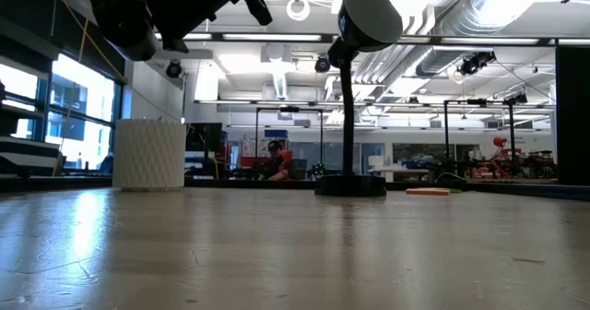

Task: Screw lightbulb
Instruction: Insert the light bulb into the desk lamp

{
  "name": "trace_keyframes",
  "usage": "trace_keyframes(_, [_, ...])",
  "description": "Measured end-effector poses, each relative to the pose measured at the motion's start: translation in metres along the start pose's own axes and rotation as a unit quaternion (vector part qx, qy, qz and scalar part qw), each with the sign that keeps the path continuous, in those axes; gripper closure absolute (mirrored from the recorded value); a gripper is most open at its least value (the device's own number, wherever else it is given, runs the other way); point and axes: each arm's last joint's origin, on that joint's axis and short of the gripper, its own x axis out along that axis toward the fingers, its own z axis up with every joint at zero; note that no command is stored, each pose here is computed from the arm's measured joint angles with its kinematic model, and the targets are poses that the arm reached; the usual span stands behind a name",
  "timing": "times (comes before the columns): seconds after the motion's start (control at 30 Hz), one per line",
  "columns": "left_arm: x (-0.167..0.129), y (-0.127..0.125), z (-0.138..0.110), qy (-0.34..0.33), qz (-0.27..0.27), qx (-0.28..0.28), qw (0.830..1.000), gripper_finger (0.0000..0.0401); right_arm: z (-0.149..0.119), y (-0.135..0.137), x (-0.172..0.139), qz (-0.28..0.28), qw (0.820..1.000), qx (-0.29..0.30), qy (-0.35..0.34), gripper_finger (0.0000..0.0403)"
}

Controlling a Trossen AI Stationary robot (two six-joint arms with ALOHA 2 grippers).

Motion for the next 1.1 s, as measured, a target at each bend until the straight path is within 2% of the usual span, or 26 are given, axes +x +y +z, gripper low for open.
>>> trace_keyframes(0.17, [0.0, 0.0, -0.001, 0.003, -0.003, -0.003, 1.0, 0.0303, -0.001, 0.006, 0.004, 0.005, 0.999, -0.039, 0.007, 0.0105])
trace_keyframes(0.4, [0.0, -0.001, 0.0, 0.002, -0.009, -0.002, 1.0, 0.0303, 0.002, 0.014, 0.014, -0.011, 0.998, -0.061, 0.006, 0.0144])
trace_keyframes(0.7, [0.0, -0.001, 0.001, 0.0, -0.007, -0.002, 1.0, 0.0303, 0.003, 0.013, 0.015, -0.02, 0.998, -0.059, -0.001, 0.015])
trace_keyframes(1.0, [0.0, 0.001, -0.002, 0.006, 0.008, -0.008, 1.0, 0.0298, 0.009, 0.018, 0.011, -0.012, 0.998, -0.055, -0.016, 0.0098])
trace_keyframes(1.1, [0.0, 0.002, -0.002, 0.004, 0.011, -0.007, 1.0, 0.0298, 0.013, 0.017, 0.009, -0.02, 0.998, -0.048, -0.028, 0.0092])
